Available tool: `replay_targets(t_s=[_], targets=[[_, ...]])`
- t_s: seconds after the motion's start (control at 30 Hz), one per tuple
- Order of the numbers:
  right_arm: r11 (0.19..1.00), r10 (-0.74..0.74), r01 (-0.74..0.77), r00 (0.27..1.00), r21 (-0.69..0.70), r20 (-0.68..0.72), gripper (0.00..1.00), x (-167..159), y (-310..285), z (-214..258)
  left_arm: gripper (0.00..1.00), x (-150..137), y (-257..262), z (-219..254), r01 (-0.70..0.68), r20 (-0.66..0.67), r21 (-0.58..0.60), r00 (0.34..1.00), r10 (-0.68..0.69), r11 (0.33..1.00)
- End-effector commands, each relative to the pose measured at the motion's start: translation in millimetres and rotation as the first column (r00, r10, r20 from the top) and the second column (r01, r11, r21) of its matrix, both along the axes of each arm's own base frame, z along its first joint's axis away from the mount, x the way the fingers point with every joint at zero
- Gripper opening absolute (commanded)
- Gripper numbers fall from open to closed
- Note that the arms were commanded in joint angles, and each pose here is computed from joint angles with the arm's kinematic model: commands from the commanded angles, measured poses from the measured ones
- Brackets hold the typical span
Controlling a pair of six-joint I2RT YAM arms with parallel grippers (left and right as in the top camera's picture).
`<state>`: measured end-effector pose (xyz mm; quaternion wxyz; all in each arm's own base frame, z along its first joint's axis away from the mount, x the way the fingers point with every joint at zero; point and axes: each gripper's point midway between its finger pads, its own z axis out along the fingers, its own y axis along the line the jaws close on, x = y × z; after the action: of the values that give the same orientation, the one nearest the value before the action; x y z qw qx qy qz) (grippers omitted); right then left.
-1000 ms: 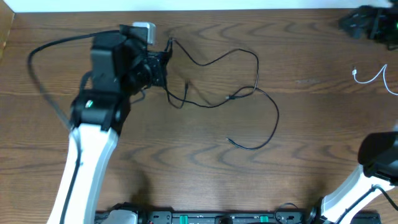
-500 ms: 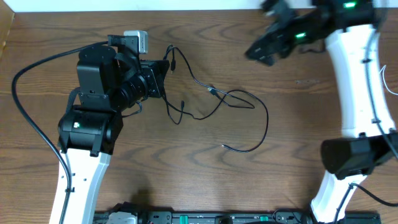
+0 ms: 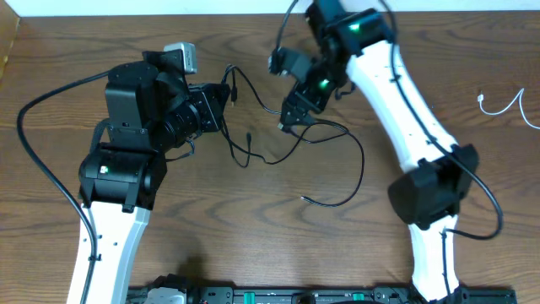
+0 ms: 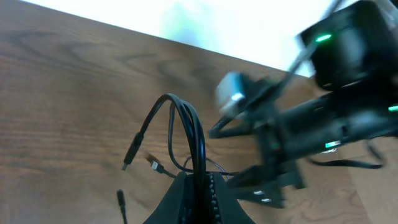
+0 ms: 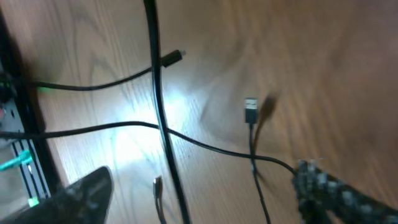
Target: Untangle cables
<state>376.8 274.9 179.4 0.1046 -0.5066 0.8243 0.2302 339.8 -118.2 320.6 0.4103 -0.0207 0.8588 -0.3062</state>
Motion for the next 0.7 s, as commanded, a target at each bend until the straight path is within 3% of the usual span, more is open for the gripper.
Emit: replay_targets(t_s=[0.0,0.03,0.13,0.2,0.27,0.33,0.43,0.57,0.63,0.67], targets=[[0.997,0.066,-0.067,0.997,-0.026,-0.03,0.83,-5.5,9.9,-24.2,0.08,-1.2,0.1,2.0,-0.004,-0.011,-0.025,1.0,0.004,1.0],[0.997,0.067,-0.069,0.997,-0.032,-0.039,0.8,-5.5,10.6,-29.3,0.08,-0.9,1.7,1.5,-0.009,-0.014,-0.025,1.0,0.009,1.0],[0.997,0.067,-0.07,0.996,-0.046,-0.057,0.5,-4.4,10.5,-40.1,0.08,0.2,8.7,-0.3,-0.042,-0.036,-0.041,0.999,0.04,0.998],[0.997,0.06,-0.062,0.997,-0.045,-0.057,0.2,-2.5,8.1,-39.6,0.08,0.5,11.8,-1.5,-0.051,-0.042,-0.04,0.998,0.049,0.998],[0.997,0.056,-0.058,0.997,-0.041,-0.048,0.06,-1.6,6.9,-35.5,0.08,0.4,11.8,-1.5,-0.051,-0.043,-0.04,0.998,0.049,0.998],[0.999,0.037,-0.039,0.998,-0.037,-0.041,0.01,0.1,4.0,-29.1,0.08,0.2,11.8,-1.9,-0.051,-0.044,-0.04,0.998,0.049,0.998],[1.0,-0.017,0.016,1.0,-0.023,-0.025,0.01,3.7,-3.4,-12.1,0.17,-1.4,11.8,-4.6,-0.051,-0.058,-0.038,0.997,0.049,0.998],[0.994,-0.107,0.107,0.994,0.004,0.022,0.01,11.3,-17.1,18.0,0.34,-2.2,11.9,-9.3,-0.052,-0.078,-0.035,0.996,0.049,0.998],[0.981,-0.194,0.193,0.98,0.011,0.055,0.01,19.0,-29.3,35.9,0.4,-2.7,12.0,-12.1,-0.052,-0.09,-0.033,0.995,0.049,0.998],[0.953,-0.304,0.303,0.949,0.026,0.084,0.01,28.0,-44.1,54.8,0.41,-2.4,11.9,-15.3,-0.053,-0.102,-0.031,0.994,0.049,0.998]])
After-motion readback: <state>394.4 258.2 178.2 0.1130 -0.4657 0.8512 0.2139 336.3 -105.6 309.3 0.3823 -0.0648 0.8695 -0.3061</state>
